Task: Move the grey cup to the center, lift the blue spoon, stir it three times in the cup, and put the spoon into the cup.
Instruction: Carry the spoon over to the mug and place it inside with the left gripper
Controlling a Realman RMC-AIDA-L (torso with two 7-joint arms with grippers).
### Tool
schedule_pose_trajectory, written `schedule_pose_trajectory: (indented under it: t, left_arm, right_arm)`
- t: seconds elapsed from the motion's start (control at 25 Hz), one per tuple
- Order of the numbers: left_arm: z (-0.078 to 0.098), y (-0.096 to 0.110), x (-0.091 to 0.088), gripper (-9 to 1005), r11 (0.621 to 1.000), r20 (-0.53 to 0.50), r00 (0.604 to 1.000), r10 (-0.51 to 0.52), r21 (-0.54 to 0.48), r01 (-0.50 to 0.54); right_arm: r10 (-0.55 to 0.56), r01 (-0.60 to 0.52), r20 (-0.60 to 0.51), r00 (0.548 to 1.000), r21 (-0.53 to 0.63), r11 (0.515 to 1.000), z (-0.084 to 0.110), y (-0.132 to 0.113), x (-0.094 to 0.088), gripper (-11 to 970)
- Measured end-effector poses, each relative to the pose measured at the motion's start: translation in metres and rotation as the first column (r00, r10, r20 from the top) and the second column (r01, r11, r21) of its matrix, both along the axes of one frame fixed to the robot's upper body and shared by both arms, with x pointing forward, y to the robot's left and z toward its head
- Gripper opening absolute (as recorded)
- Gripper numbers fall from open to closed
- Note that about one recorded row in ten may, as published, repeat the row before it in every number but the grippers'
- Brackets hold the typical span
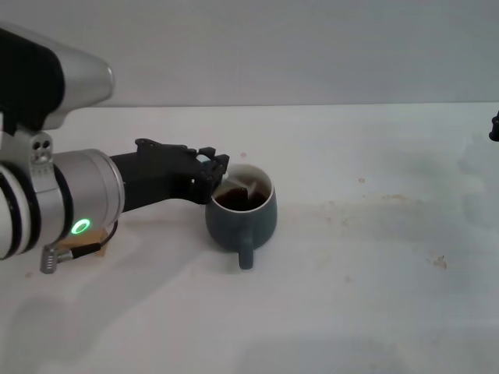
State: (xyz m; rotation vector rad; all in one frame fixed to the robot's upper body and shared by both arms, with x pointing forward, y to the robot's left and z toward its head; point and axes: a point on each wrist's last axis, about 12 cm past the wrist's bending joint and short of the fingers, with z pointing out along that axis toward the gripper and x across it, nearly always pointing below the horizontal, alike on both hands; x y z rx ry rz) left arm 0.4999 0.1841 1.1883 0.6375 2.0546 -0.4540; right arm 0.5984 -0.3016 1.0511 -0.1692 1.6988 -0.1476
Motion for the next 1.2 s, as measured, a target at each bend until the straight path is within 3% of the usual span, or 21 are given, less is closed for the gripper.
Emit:
schedule_pose_trajectory:
  t: [0.28, 0.36, 0.72, 1.0, 1.2]
  left_arm:
    - [-0.016, -0.002, 0.015, 168, 1.000, -0.022, 1.000, -0.005, 0.025, 0.006]
    - [-0.028, -0.004, 0.028, 168, 0.999, -0.028, 1.000, -0.010, 0.049, 0.011]
    - [-0.040, -0.002, 0.047, 170, 0.997, -0.043, 0.999, -0.010, 0.082, 0.013]
    - [-0.043, 0.008, 0.052, 172, 0.995, -0.043, 0.999, 0.010, 0.102, -0.005]
    - [-0.042, 0.016, 0.045, 173, 0.993, -0.070, 0.997, 0.010, 0.115, -0.002]
  right_arm:
    - [0.002, -0.002, -0.009, 1.000, -0.008, 1.000, -0.005, -0.001, -0.006, 29]
    - [-0.002, 0.002, -0.013, 1.000, -0.008, 1.000, -0.007, -0.002, -0.009, 29]
    - [-0.016, 0.016, -0.023, 1.000, -0.006, 1.000, -0.013, -0.007, -0.017, 29]
    - [-0.011, 0.011, -0.016, 1.000, -0.005, 1.000, -0.011, -0.005, -0.017, 29]
    - [-0.003, 0.003, -0.010, 1.000, -0.006, 1.000, -0.008, -0.003, -0.013, 29]
